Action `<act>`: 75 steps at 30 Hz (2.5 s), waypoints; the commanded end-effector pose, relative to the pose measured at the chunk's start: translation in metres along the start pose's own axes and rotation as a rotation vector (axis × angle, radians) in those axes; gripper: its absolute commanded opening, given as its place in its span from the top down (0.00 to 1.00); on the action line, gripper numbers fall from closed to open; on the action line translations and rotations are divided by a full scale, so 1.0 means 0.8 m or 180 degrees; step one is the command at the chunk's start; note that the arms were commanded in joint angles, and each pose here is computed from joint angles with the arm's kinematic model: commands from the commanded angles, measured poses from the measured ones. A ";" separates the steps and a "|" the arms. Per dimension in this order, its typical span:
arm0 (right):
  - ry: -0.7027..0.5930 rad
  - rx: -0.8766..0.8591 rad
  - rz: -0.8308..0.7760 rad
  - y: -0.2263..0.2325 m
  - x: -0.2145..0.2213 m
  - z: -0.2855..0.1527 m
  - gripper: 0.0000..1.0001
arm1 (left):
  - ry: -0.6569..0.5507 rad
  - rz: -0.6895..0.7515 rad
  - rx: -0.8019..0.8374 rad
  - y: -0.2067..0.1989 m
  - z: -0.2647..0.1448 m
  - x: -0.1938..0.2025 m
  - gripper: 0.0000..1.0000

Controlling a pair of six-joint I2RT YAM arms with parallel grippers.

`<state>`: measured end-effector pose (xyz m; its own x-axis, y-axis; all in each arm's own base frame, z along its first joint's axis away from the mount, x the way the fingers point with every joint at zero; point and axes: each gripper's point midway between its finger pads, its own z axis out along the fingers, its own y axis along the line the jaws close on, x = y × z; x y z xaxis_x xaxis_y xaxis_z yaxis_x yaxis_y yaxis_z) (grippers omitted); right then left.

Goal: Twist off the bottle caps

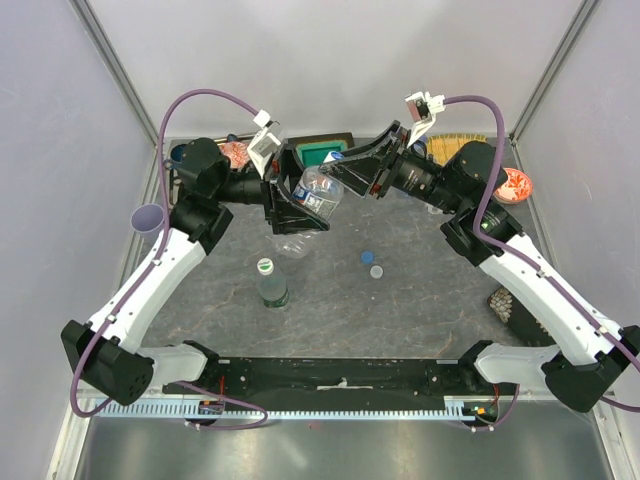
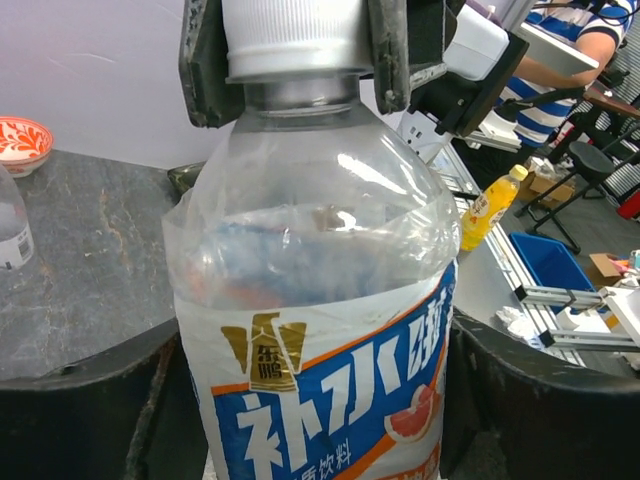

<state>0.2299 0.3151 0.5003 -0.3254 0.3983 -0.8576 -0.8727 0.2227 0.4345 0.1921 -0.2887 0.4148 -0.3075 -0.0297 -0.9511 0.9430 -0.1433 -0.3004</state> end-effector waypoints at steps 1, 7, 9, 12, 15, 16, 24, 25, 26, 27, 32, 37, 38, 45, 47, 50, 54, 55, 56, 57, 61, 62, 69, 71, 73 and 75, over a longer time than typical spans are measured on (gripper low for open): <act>-0.0141 -0.0124 -0.0106 0.019 -0.016 -0.004 1.00 | -0.0004 0.0015 0.0016 0.000 0.002 0.000 0.31; -0.0030 0.0097 -0.0167 0.008 -0.014 -0.007 0.56 | -0.0007 0.0050 -0.0180 0.011 0.000 0.004 0.50; -0.0092 0.0306 -0.0175 -0.001 -0.024 -0.010 0.28 | -0.0020 0.0119 -0.0339 0.016 -0.002 0.004 0.50; -0.0132 0.0584 -0.0144 -0.009 -0.039 -0.017 0.11 | -0.0015 0.0256 -0.0782 0.037 -0.005 0.007 0.51; -0.0312 0.0923 -0.0103 -0.020 -0.063 -0.024 0.07 | 0.0029 0.0527 -0.1370 0.065 -0.006 0.009 0.55; -0.0429 0.1109 -0.0095 -0.030 -0.073 -0.028 0.07 | 0.0037 0.0676 -0.1668 0.079 -0.007 0.010 0.58; -0.0336 0.1788 0.0118 -0.082 -0.056 -0.037 0.25 | -0.0122 0.1137 -0.2694 0.108 -0.026 0.000 0.66; -0.0304 0.1805 0.0136 -0.085 -0.052 -0.035 0.26 | -0.0101 0.1186 -0.2790 0.110 -0.027 0.003 0.67; -0.0271 0.1822 0.0150 -0.089 -0.047 -0.035 0.25 | -0.0108 0.1211 -0.2814 0.109 -0.028 0.002 0.67; -0.0248 0.1809 0.0166 -0.089 -0.044 -0.033 0.24 | -0.0114 0.1229 -0.2838 0.109 -0.028 0.001 0.67; -0.0191 0.1781 0.0203 -0.092 -0.035 -0.022 0.24 | -0.0046 0.1315 -0.2910 0.108 -0.023 0.006 0.68; -0.0133 0.1738 0.0215 -0.091 -0.027 -0.011 0.25 | -0.0001 0.1347 -0.2909 0.108 -0.016 0.010 0.69; -0.0118 0.1746 0.0209 -0.093 -0.025 -0.009 0.26 | 0.0006 0.1349 -0.2909 0.108 -0.016 0.010 0.69; -0.0062 0.1763 0.0208 -0.098 -0.014 -0.006 0.39 | 0.0010 0.1359 -0.2910 0.107 -0.015 0.011 0.69; -0.0067 0.1764 0.0202 -0.098 -0.015 -0.007 0.44 | 0.0007 0.1365 -0.2914 0.107 -0.015 0.010 0.69; -0.0061 0.1774 0.0198 -0.099 -0.012 -0.008 0.55 | 0.0005 0.1372 -0.2914 0.106 -0.015 0.009 0.69; 0.0004 0.1782 0.0185 -0.103 -0.003 -0.009 0.78 | -0.0007 0.1374 -0.2869 0.103 -0.014 0.008 0.69; 0.0028 0.1768 0.0156 -0.103 -0.001 -0.009 0.89 | -0.0013 0.1383 -0.2853 0.101 -0.014 0.007 0.69; 0.0051 0.1767 0.0141 -0.104 0.001 -0.010 0.98 | -0.0012 0.1379 -0.2819 0.099 -0.012 0.007 0.69; 0.0088 0.1767 0.0116 -0.106 0.006 -0.012 1.00 | -0.0023 0.1389 -0.2749 0.093 -0.010 0.005 0.69; 0.0262 0.1567 -0.0061 -0.094 0.016 -0.014 1.00 | -0.0077 0.1405 -0.2501 0.071 -0.003 -0.002 0.73; 0.0300 0.1515 -0.0152 -0.091 0.016 -0.015 1.00 | -0.0025 0.1369 -0.2423 0.067 -0.001 0.002 0.74; 0.0682 0.0813 -0.0415 -0.043 0.035 -0.026 1.00 | 0.0013 0.0952 -0.0895 -0.025 0.030 -0.001 0.73; 0.0692 0.0674 -0.0468 -0.029 0.033 -0.033 1.00 | 0.0012 0.0840 -0.0580 -0.042 0.029 -0.003 0.73; 0.0727 0.0520 -0.0515 -0.017 0.033 -0.039 1.00 | -0.0020 0.0706 -0.0172 -0.065 0.024 -0.006 0.71; 0.0801 0.0308 -0.0537 -0.003 0.038 -0.041 1.00 | -0.0083 0.0628 0.0136 -0.080 0.017 -0.013 0.71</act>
<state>0.2362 0.2907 0.4802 -0.3056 0.2476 -0.9194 -0.7905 0.4722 0.3900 0.2028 -0.3047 0.3836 -0.1118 0.0363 -0.9931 0.9685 0.2276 -0.1007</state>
